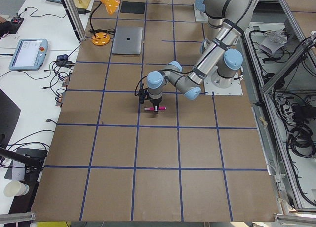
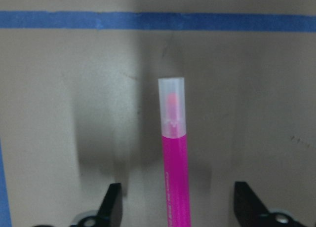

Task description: Place pen and mouse around notebook

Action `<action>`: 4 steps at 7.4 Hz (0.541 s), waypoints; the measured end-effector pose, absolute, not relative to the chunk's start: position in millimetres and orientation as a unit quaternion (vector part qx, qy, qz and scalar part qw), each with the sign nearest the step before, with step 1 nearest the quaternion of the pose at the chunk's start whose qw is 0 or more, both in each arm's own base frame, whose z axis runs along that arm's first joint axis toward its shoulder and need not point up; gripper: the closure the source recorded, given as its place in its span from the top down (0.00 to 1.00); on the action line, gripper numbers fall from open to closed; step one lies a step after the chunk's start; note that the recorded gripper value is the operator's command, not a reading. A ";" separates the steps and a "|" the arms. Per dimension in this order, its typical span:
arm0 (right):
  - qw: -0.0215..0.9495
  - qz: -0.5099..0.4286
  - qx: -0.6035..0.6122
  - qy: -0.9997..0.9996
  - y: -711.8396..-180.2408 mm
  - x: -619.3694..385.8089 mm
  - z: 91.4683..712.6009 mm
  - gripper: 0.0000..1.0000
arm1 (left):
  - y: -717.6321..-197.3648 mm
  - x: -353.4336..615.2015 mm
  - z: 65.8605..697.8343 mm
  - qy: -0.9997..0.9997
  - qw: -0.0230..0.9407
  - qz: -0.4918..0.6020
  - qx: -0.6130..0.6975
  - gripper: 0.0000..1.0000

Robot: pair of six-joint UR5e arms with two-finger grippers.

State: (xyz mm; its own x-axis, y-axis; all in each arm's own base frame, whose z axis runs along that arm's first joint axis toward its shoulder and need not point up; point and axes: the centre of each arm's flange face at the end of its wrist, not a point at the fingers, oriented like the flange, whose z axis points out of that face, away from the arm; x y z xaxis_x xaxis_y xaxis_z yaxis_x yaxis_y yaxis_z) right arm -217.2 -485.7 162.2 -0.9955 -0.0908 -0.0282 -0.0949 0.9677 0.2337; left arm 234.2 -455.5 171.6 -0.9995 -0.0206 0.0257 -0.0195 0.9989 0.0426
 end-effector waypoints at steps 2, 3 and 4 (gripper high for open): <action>0.007 0.113 -0.045 0.993 -486.6 -219.3 166.2 0.19 | -456.1 234.8 172.1 -1.000 0.012 -0.020 0.010 0.00; 0.005 0.108 -0.044 0.993 -490.3 -220.0 177.3 0.13 | -456.2 235.0 176.7 -1.000 0.008 -0.017 0.010 0.00; 0.010 0.101 -0.044 0.994 -500.8 -217.8 199.0 0.13 | -456.5 233.7 182.5 -1.000 0.004 -0.013 0.022 0.00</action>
